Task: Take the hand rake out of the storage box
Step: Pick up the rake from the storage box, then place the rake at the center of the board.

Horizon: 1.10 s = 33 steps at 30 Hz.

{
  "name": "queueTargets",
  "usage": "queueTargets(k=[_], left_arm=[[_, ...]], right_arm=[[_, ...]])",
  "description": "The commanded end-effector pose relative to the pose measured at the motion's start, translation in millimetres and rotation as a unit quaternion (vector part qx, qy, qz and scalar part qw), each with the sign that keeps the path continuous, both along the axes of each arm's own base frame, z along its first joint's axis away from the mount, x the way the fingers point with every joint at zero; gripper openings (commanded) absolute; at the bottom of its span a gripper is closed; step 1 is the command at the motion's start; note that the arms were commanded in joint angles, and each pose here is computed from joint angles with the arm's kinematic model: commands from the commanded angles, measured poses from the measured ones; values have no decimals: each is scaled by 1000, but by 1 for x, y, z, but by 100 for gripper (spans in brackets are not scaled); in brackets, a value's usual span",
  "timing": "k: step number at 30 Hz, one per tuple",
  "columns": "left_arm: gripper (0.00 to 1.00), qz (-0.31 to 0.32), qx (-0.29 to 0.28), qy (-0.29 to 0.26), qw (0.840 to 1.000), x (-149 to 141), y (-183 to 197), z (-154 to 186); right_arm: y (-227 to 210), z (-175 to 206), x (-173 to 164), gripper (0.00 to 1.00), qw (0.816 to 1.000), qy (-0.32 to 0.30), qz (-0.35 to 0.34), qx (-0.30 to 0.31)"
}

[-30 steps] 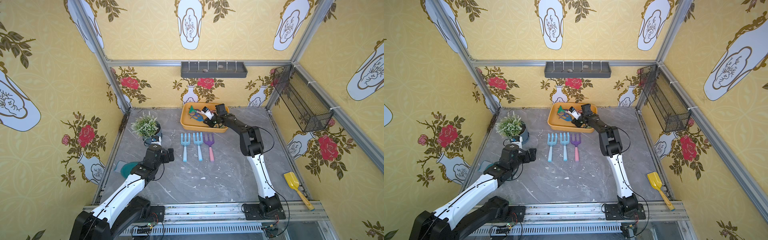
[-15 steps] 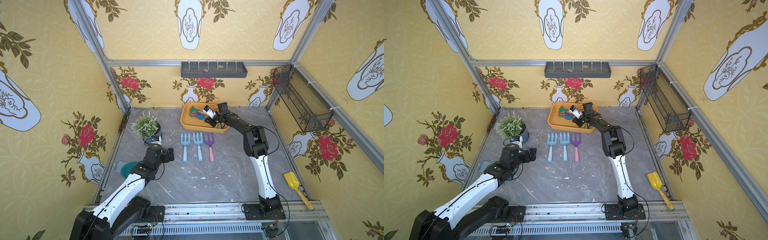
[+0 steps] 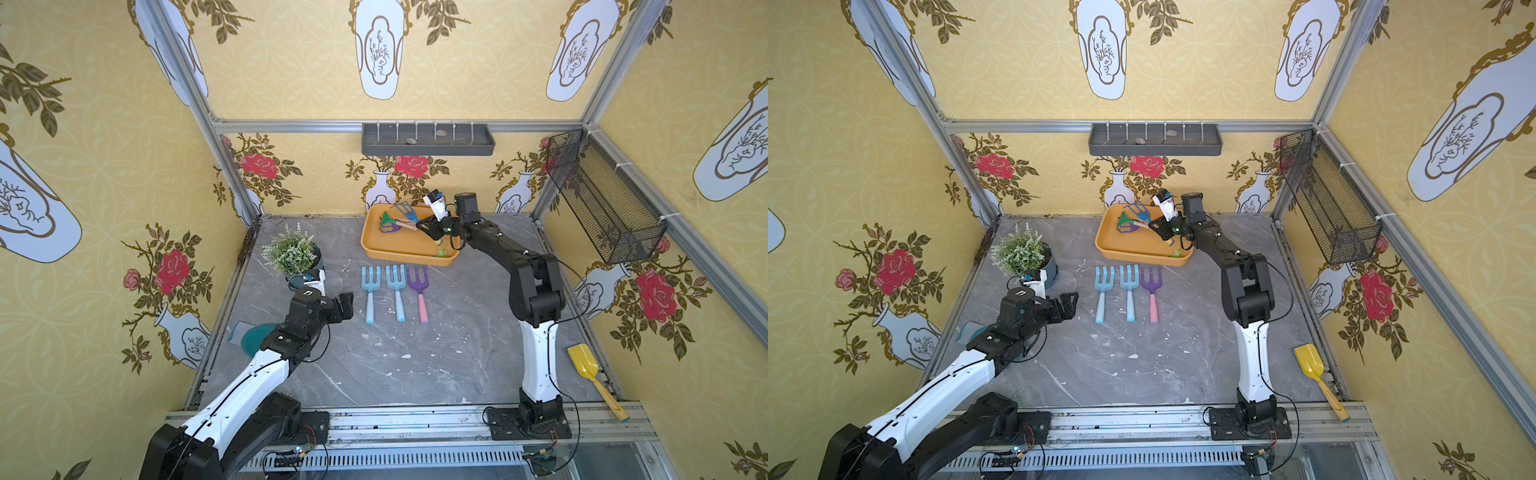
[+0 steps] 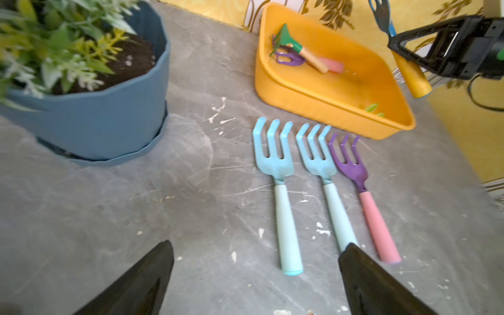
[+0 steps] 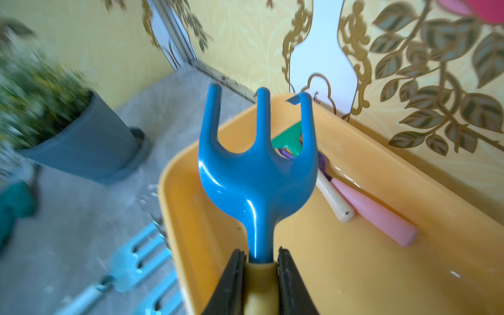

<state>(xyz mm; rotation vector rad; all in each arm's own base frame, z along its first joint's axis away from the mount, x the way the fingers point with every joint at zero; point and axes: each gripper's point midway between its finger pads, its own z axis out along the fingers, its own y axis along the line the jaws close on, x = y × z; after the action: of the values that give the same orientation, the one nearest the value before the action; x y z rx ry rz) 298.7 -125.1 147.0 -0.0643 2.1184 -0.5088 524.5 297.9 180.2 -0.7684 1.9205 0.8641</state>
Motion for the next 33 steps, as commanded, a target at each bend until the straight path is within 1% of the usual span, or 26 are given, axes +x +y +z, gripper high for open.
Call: queueTargets(k=[1, 2, 4, 7, 8, 10, 11, 14, 17, 21, 25, 28, 33], left_arm=[[100, -84, -116, -81, 986, 4, -41, 47], [100, -113, -142, -99, 978, 2, -52, 60], [100, -152, -179, -120, 965, 1, -69, 75], [100, -210, -198, -131, 948, -3, -106, 87], [100, -227, -200, -131, 944, -2, -119, 88], [99, -252, -205, -125, 937, 0, -141, 87], [97, -262, -212, -123, 934, 2, -149, 87], [90, -285, -229, -111, 924, 9, -168, 83], [88, -290, -233, -106, 922, 14, -176, 79], [86, -298, -242, -120, 916, 14, -179, 87], [81, -299, -237, -120, 917, 22, -185, 85], [73, -300, -239, -112, 916, 28, -190, 81], [66, -307, -248, -108, 913, 31, -196, 80]], right_arm=[[4, 71, -31, 0, 976, 69, -7, 207], [1, 79, -42, 0, 966, 91, -12, 243], [0, 85, -65, 0, 945, 132, -5, 300], [0, 84, -90, 0, 913, 182, -2, 365], [1, 83, -97, 0, 903, 194, 1, 384], [6, 80, -109, 0, 891, 213, 9, 402], [10, 77, -114, 0, 888, 222, 9, 403], [25, 71, -127, 0, 894, 232, 1, 383], [32, 72, -135, 0, 899, 227, -3, 374], [38, 72, -140, 0, 895, 234, 4, 378], [48, 74, -147, 0, 891, 240, 21, 384], [51, 76, -151, 0, 894, 235, 19, 382], [49, 82, -158, 0, 892, 229, 25, 389]])
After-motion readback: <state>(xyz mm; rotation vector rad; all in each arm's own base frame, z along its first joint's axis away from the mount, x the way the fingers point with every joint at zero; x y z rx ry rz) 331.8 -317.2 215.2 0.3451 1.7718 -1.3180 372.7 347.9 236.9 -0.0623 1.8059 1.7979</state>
